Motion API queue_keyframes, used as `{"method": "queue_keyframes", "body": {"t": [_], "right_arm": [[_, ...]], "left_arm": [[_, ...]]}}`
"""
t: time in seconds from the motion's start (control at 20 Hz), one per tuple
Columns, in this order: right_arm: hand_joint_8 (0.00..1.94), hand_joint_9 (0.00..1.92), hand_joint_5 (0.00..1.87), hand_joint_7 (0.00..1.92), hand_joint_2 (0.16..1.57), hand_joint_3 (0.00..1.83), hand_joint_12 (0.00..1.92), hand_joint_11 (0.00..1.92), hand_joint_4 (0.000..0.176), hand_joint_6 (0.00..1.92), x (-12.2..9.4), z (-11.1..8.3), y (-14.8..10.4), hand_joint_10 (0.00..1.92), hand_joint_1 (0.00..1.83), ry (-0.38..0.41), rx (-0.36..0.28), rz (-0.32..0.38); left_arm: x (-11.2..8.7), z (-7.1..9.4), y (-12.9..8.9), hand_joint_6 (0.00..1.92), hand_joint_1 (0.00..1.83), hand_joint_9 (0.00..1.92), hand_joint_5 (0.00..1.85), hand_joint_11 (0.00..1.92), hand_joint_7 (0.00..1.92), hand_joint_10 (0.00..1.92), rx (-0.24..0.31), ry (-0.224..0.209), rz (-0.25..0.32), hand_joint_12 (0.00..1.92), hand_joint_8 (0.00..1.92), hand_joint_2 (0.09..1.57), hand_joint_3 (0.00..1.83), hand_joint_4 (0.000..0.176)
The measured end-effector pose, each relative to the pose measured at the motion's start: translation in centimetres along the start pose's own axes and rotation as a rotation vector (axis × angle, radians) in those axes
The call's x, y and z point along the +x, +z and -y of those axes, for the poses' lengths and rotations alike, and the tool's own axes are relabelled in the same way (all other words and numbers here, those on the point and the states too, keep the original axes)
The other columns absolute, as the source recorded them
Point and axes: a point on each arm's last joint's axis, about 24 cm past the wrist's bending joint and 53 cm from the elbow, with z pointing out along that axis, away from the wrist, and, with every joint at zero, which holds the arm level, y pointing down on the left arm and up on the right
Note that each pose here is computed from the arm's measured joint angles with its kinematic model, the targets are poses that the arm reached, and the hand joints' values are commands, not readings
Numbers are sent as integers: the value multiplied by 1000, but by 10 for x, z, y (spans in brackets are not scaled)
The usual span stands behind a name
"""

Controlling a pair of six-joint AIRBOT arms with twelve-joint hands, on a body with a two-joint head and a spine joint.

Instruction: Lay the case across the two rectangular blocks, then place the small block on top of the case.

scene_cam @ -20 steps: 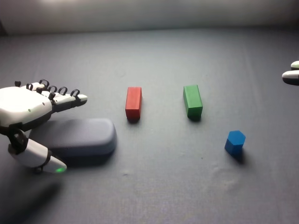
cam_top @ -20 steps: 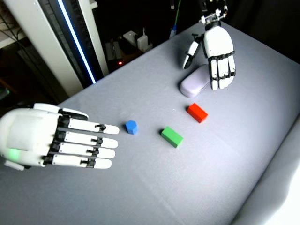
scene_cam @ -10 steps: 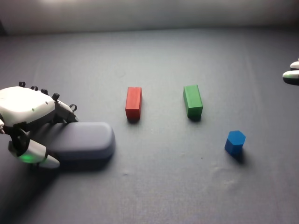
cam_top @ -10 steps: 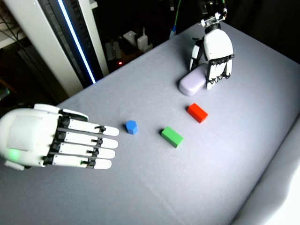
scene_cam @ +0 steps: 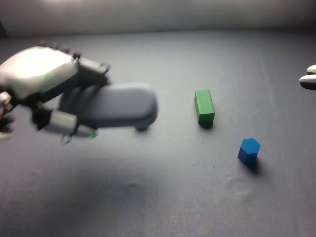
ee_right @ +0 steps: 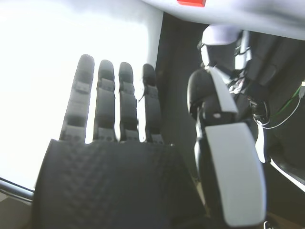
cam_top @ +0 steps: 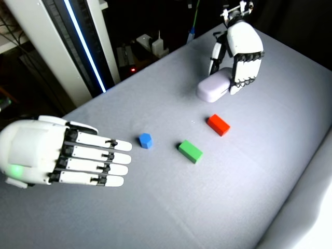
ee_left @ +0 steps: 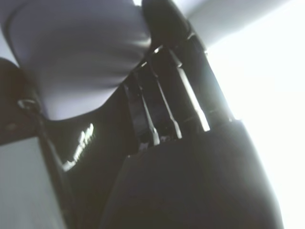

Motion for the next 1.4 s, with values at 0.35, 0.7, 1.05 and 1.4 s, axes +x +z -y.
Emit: {"method": "queue_keyframes", "body": {"t": [0.35,0.7,1.05,1.4], "right_arm": [[1,263,392,298,1302,0,448,91,3,2,1,0,0,3,632,3,1,-2],[0,270,393,298,1311,0,682,8,0,1,5,2,1,2,614,8,1,-5],[1,295,404,318,1316,0,757,4,0,1,6,2,5,2,619,7,-4,-8],[8,304,405,328,1317,0,756,8,0,3,10,3,5,8,583,9,-1,-17]], "left_arm": [[4,42,70,918,1392,1013,954,848,1159,1047,89,17,-7,1065,695,1066,1,0],[34,37,102,912,1397,1113,956,956,1169,948,35,4,-89,1046,660,1051,0,0],[46,37,118,935,1388,1084,904,957,1085,1055,19,3,-113,995,783,1077,0,0],[49,30,122,875,1394,1088,908,954,1080,1077,-4,2,-125,1035,818,1076,0,0]]}}
